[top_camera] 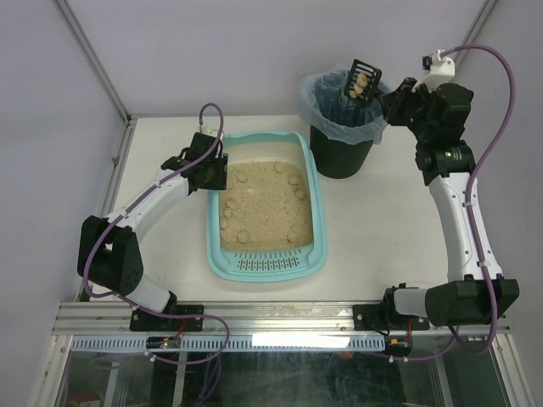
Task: Clean the litter box
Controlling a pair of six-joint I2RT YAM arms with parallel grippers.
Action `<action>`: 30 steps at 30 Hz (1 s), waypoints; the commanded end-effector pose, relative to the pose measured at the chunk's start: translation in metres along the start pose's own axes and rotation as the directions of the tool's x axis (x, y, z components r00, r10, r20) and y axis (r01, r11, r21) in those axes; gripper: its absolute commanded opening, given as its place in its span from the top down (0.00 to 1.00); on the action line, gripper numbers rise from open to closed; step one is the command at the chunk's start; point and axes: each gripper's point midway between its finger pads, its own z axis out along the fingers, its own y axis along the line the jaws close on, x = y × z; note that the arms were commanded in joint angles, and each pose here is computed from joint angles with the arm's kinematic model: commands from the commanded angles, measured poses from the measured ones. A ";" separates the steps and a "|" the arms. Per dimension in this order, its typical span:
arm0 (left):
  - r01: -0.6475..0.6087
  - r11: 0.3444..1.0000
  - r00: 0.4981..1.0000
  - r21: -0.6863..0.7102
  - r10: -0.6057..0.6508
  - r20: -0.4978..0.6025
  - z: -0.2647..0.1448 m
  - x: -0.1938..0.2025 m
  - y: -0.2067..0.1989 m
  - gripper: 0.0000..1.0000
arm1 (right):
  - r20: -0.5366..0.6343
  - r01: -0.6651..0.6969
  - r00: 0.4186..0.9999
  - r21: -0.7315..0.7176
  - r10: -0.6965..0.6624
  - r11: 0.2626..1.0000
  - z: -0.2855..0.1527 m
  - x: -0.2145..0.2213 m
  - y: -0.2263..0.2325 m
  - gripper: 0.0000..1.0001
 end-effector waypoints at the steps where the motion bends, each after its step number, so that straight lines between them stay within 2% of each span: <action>1: -0.004 0.996 1.000 0.093 0.002 0.020 -0.008 -0.007 -0.020 0.59 | 0.076 0.314 0.946 0.017 -0.315 0.949 0.003 -0.043 -0.005 1.00; 9: -0.006 0.996 1.000 0.091 0.004 0.019 -0.007 -0.007 -0.020 0.59 | 0.054 0.428 0.898 0.129 -0.438 0.894 0.010 -0.057 -0.023 1.00; 14: -0.006 0.996 1.000 0.089 0.005 0.015 -0.006 -0.006 -0.019 0.59 | 0.032 0.458 0.884 0.147 -0.467 0.877 0.016 -0.057 -0.021 1.00; 19: -0.006 0.996 1.000 0.084 0.005 0.016 -0.006 -0.006 -0.018 0.59 | 0.074 0.465 0.877 0.122 -0.475 0.877 0.012 -0.060 -0.007 1.00; 22: -0.006 0.996 1.000 0.085 0.005 0.015 -0.006 -0.006 -0.019 0.58 | 0.057 0.546 0.831 0.103 -0.553 0.832 0.012 -0.052 0.006 1.00; 25: -0.006 0.996 1.000 0.088 0.005 0.012 -0.005 -0.005 -0.019 0.59 | 0.018 0.597 0.791 0.201 -0.612 0.777 0.014 -0.051 0.003 1.00; 28: -0.007 0.996 1.000 0.086 0.006 0.014 -0.006 -0.006 -0.019 0.59 | -0.006 0.583 0.802 0.228 -0.598 0.780 0.016 -0.050 0.002 1.00; 30: -0.007 0.996 1.000 0.084 0.006 0.013 -0.006 -0.005 -0.019 0.59 | 0.036 0.525 0.839 0.208 -0.542 0.826 0.011 -0.054 0.012 1.00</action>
